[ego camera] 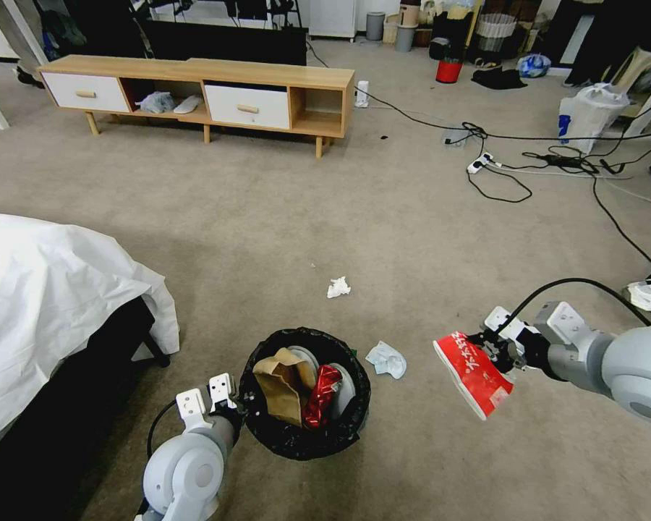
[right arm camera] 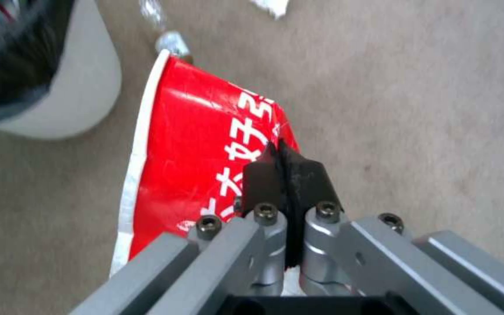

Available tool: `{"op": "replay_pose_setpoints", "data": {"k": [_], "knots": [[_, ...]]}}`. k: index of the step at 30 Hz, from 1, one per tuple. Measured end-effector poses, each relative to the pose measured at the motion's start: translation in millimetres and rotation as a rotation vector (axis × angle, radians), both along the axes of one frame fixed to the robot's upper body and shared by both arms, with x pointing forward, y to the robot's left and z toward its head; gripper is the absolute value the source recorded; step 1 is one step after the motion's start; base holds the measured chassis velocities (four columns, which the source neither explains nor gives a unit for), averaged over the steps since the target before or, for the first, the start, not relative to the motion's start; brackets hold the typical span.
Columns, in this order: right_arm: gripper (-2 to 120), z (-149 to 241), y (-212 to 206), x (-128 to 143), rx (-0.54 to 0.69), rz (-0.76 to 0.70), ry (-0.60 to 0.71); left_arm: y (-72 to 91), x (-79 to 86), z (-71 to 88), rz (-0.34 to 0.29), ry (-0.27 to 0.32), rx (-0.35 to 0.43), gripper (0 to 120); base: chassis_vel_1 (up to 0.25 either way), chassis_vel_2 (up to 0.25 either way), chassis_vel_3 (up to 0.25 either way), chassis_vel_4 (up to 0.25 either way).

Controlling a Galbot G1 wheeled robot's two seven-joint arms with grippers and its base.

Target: Pick up the trash bin, then pick up the garbage from the floor and place it into the trash bin.

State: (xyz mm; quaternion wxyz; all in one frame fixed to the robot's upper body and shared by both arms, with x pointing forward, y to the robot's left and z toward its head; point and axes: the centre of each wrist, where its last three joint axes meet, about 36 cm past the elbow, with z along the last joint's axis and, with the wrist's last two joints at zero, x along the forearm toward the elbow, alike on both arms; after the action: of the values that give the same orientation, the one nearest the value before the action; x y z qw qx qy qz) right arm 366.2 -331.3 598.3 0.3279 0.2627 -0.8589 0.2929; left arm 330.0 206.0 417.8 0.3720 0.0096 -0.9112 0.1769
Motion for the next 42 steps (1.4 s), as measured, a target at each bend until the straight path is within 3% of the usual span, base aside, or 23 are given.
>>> {"op": "replay_pose_setpoints", "data": {"k": [11, 21, 42], "knots": [[0, 12.6, 5.9, -3.8, 0.049, 0.024, -0.065, -1.4, 8.2, -0.5, -0.009, 0.004, -0.01, 1, 0.0, 0.0, 0.0, 0.0], [0, 28.0, 14.2, -6.0, 0.121, 0.112, -0.219, -5.4, 21.0, -1.8, -0.024, 0.01, -0.025, 1, 0.0, 0.0, 0.0, 0.0], [0, 46.9, 34.6, -16.5, 0.232, 0.318, -0.366, -47.4, 33.7, -3.1, -0.08, 0.034, -0.102, 1, 0.0, 0.0, 0.0, 0.0]]}}
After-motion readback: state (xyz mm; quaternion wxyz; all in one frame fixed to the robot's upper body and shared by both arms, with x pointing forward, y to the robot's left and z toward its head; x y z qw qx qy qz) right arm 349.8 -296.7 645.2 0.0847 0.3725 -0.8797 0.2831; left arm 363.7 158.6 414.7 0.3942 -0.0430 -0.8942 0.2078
